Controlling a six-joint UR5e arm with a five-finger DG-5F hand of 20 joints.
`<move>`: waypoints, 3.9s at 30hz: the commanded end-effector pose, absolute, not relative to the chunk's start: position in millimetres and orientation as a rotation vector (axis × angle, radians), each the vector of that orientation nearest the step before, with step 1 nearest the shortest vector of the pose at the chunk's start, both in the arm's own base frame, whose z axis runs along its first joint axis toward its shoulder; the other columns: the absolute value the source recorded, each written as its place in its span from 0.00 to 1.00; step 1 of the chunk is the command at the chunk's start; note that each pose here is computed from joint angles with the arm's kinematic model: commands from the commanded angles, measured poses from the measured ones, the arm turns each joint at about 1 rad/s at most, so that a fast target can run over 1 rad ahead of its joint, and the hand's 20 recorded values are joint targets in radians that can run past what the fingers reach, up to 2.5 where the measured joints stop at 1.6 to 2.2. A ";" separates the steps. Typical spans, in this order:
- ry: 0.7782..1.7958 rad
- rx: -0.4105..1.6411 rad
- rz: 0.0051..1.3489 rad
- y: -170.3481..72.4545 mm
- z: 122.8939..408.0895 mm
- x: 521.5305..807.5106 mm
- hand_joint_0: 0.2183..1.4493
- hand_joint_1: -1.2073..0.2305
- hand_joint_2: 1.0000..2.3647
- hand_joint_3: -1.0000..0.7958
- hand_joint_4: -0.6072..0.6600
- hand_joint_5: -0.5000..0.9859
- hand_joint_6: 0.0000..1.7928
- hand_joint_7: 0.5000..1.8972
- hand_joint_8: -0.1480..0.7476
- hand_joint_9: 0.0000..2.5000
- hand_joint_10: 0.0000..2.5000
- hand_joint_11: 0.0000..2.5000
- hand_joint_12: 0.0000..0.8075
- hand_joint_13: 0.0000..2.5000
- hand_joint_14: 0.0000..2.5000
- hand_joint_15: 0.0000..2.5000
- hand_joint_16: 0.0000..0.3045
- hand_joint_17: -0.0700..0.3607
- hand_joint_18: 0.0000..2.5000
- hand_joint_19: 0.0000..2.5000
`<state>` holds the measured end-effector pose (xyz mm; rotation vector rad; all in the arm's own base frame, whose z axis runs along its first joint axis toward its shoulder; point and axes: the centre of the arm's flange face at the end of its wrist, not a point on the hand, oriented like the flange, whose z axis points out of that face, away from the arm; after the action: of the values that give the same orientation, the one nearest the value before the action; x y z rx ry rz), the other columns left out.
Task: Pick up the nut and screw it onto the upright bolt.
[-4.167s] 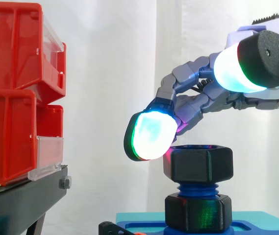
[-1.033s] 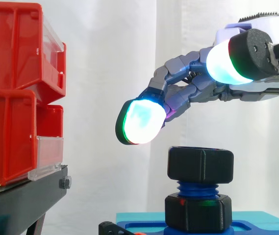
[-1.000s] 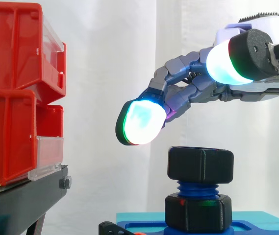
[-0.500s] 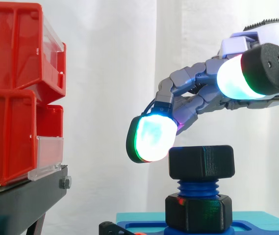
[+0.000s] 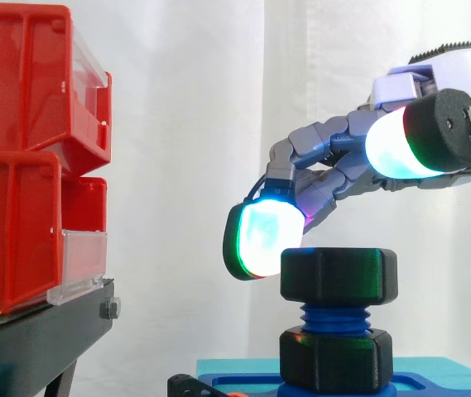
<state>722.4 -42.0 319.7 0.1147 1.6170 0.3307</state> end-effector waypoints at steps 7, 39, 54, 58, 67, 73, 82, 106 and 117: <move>1.620 0.122 0.324 -50.8 320.0 720.7 0.22 0.68 0.00 0.28 0.66 0.26 0.28 0.57 0.49 0.23 0.00 0.00 0.38 0.09 0.00 0.00 0.12 0.35 0.00 0.00; 1.741 0.004 0.216 -62.1 344.6 711.2 0.20 0.71 0.00 0.28 0.61 0.17 0.28 0.06 0.41 0.10 0.00 0.00 0.42 0.02 0.00 0.00 0.15 0.40 0.00 0.00; 1.630 -0.006 0.242 -51.4 350.0 725.8 0.20 0.74 0.00 0.28 0.59 0.17 0.28 0.06 0.42 0.08 0.00 0.00 0.44 0.00 0.00 0.00 0.16 0.42 0.00 0.00; 1.614 0.008 0.273 -41.5 348.6 727.8 0.20 0.74 0.00 0.28 0.59 0.17 0.28 0.07 0.42 0.08 0.00 0.00 0.44 0.00 0.00 0.00 0.16 0.42 0.00 0.00; 1.620 0.048 0.330 -32.0 336.5 725.8 0.20 0.73 0.00 0.28 0.62 0.19 0.28 0.15 0.44 0.10 0.00 0.00 0.43 0.01 0.00 0.00 0.15 0.41 0.00 0.00; 1.632 0.047 0.330 -32.9 335.9 724.6 0.21 0.72 0.00 0.28 0.65 0.21 0.28 0.20 0.45 0.12 0.00 0.00 0.42 0.02 0.00 0.00 0.15 0.40 0.00 0.00; 1.655 0.053 0.320 -41.7 333.8 721.6 0.21 0.71 0.00 0.28 0.67 0.23 0.28 0.27 0.46 0.14 0.00 0.00 0.42 0.03 0.00 0.00 0.14 0.39 0.00 0.00; 1.660 0.063 0.314 -62.7 333.2 718.9 0.22 0.68 0.00 0.28 0.65 0.28 0.28 0.60 0.49 0.21 0.00 0.00 0.40 0.08 0.00 0.00 0.13 0.37 0.00 0.00; 1.686 0.066 0.312 -72.5 330.9 714.8 0.23 0.65 0.00 0.28 0.65 0.31 0.33 0.54 0.49 0.26 0.00 0.00 0.37 0.12 0.00 0.00 0.11 0.34 0.00 0.00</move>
<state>715.5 -70.5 331.7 0.0645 1.6807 0.3132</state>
